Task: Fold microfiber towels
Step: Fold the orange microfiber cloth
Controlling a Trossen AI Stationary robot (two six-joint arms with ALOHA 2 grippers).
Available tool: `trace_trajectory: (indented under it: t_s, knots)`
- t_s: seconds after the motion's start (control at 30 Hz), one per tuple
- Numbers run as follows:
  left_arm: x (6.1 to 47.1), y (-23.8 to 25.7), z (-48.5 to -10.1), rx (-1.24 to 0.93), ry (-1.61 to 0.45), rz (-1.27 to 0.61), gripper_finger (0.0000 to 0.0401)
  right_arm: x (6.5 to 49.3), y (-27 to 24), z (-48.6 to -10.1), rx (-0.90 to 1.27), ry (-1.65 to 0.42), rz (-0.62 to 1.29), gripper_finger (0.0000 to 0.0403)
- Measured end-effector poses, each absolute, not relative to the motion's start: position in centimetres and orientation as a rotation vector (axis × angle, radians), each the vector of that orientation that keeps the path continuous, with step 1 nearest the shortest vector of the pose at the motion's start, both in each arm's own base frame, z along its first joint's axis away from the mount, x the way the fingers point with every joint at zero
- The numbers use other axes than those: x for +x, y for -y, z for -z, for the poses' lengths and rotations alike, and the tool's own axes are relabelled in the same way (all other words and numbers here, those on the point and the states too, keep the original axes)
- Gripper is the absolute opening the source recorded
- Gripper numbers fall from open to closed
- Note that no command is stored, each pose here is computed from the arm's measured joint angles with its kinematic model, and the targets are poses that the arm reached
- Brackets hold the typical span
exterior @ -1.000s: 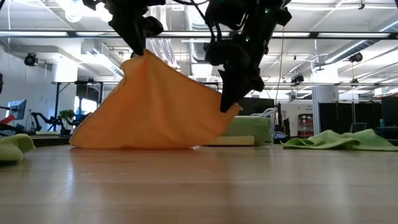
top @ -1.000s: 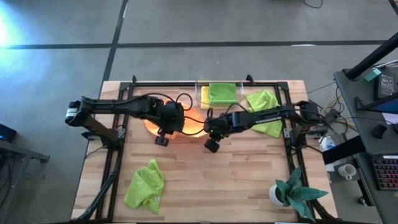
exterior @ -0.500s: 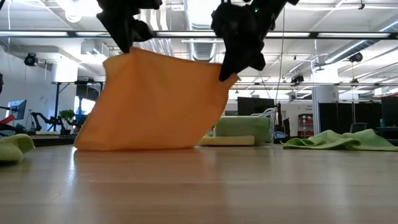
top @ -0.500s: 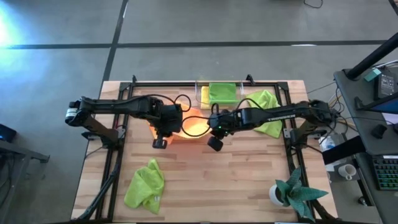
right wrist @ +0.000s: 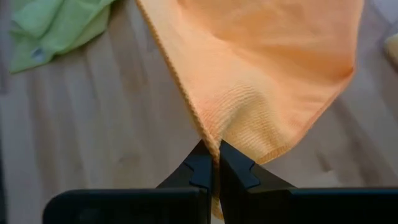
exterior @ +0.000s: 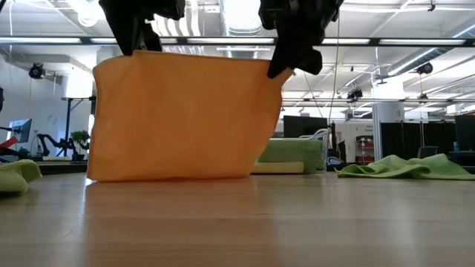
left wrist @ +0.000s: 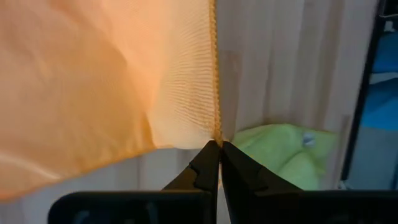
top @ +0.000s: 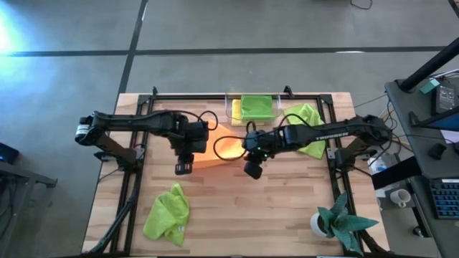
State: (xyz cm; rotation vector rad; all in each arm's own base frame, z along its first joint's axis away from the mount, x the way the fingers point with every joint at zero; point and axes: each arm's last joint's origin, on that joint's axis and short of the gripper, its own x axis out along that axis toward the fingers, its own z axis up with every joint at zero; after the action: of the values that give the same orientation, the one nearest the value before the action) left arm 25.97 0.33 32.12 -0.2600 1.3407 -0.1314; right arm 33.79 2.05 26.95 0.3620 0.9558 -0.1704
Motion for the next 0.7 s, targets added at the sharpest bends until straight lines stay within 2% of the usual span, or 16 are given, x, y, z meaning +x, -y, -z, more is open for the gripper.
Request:
trace_trajectory:
  t_s: [0.23, 0.7]
  knots:
    - [25.8, 1.3, -31.6, -0.263, -1.369, 0.228, 0.0, 33.4, -4.6, -27.3, 0.475, -0.951, 0.178, 0.0009]
    - [25.7, 4.0, -31.3, -0.18, -1.381, 0.3, 0.0, 33.0, -10.7, -26.7, 0.609, -0.961, 0.116, 0.0008]
